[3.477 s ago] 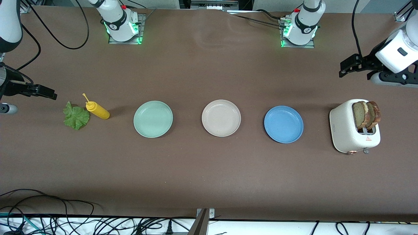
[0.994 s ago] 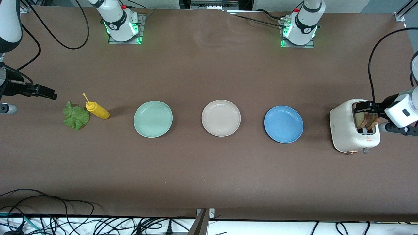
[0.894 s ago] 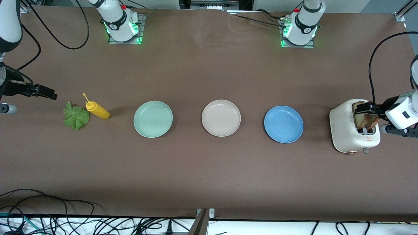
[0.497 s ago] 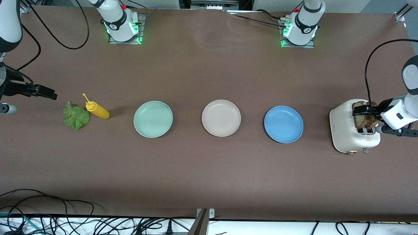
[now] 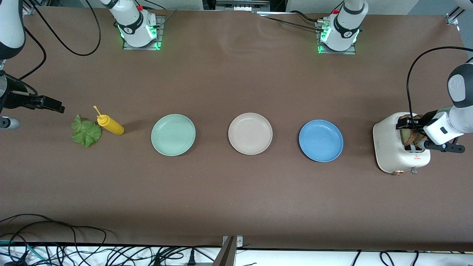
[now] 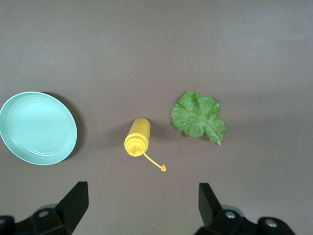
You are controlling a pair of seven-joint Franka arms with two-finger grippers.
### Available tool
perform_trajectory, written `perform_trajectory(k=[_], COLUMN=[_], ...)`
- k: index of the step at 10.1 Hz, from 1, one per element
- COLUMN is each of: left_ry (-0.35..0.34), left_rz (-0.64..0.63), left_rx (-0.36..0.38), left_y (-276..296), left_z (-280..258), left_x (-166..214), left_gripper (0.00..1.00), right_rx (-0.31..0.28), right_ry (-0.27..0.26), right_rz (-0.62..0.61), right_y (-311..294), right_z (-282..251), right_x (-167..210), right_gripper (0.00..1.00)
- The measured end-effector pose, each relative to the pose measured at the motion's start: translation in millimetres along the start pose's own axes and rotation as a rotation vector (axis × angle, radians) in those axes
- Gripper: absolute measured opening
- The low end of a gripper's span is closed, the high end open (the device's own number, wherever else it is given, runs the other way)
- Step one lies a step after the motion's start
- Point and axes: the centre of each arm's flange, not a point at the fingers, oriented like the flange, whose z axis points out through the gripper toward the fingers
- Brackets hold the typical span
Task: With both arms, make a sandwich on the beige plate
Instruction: 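Lift the toast slice out and carry it toward the beige plate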
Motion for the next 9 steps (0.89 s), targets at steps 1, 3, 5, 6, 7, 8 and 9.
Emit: perform_trajectory(k=[1, 3, 5, 6, 7, 8, 9], left_ry=[-0.012, -0.017, -0.015, -0.024, -0.034, -0.045, -0.060], left_rz=[0.006, 0.003, 0.000, -0.003, -0.007, -0.011, -0.014], left_rx=[0.032, 0.047, 0.050, 0.050, 0.050, 0.050, 0.048], left_y=[-5.3, -10.5, -10.4, -8.5, -6.3, -3.8, 0.8], left_z=[0.8, -0.3, -11.2, -24.9, -45.5, -71.0, -99.5], left_x=[-2.0, -4.7, -10.0, -16.1, -24.0, -32.7, -42.2], left_gripper=[0.40, 0.14, 0.13, 0.13, 0.13, 0.10, 0.09], right_rx=[0.000, 0.000, 0.000, 0.000, 0.000, 0.000, 0.000], right_ry=[0.000, 0.000, 0.000, 0.000, 0.000, 0.000, 0.000], right_rz=[0.000, 0.000, 0.000, 0.000, 0.000, 0.000, 0.000], right_y=[0.0, 0.0, 0.0, 0.0, 0.0, 0.0, 0.0], right_z=[0.0, 0.0, 0.0, 0.0, 0.0, 0.0, 0.0], right_x=[0.0, 0.0, 0.0, 0.0, 0.0, 0.0, 0.0], right_gripper=[1.00, 1.00, 1.00, 1.00, 1.00, 1.00, 1.00])
